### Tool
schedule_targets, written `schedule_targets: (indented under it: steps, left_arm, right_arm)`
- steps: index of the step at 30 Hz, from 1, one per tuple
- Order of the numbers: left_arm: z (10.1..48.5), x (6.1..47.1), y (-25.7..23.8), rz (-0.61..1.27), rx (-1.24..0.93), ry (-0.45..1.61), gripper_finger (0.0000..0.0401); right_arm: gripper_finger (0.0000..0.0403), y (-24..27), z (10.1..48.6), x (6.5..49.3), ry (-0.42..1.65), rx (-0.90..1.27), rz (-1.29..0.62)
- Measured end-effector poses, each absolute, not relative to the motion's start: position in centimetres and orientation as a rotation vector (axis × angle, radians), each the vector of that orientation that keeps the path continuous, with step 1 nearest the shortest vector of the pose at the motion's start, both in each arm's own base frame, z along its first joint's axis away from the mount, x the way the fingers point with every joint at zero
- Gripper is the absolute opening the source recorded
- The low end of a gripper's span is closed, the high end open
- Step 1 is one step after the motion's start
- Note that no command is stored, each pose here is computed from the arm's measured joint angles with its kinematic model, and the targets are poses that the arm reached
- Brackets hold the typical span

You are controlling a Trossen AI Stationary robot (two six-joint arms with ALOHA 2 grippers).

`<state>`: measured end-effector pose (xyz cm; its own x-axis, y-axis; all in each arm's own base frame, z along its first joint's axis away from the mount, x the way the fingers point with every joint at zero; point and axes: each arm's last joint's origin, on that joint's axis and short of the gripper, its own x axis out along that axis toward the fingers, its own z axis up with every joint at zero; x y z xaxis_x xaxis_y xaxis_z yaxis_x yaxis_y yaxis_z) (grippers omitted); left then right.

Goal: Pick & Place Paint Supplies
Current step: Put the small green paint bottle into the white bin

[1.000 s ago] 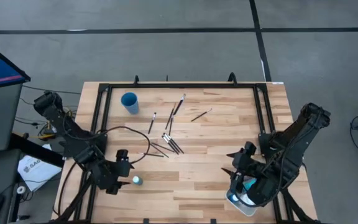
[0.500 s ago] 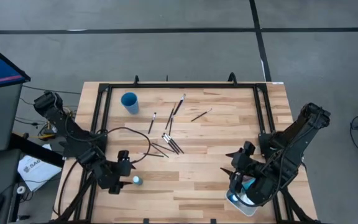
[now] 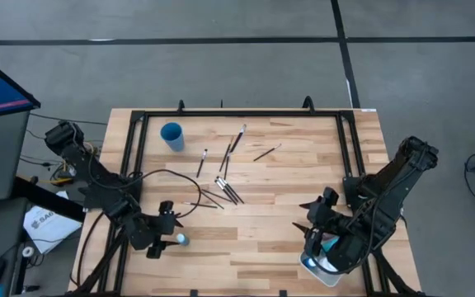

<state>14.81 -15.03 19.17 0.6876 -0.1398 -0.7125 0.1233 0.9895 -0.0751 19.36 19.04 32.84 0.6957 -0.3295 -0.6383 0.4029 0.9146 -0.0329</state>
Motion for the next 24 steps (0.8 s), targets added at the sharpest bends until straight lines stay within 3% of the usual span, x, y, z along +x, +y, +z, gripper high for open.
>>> schedule_targets:
  steps: [14, 18, 24]
  left_arm:
    - [19.20, 14.86, -15.09, -0.160, -0.007, 0.788, 0.0192]
    - [19.19, 14.86, -15.08, -0.159, -0.002, 0.786, 0.0197]
    - [19.20, 14.87, -15.08, -0.159, 0.001, 0.784, 0.0236]
  right_arm:
    - [0.0260, 19.05, 32.84, 19.34, 0.689, 0.113, -0.409]
    - [0.0260, 19.06, 32.84, 19.35, 0.689, 0.115, -0.409]
    - [0.0260, 19.07, 32.85, 19.36, 0.688, 0.118, -0.408]
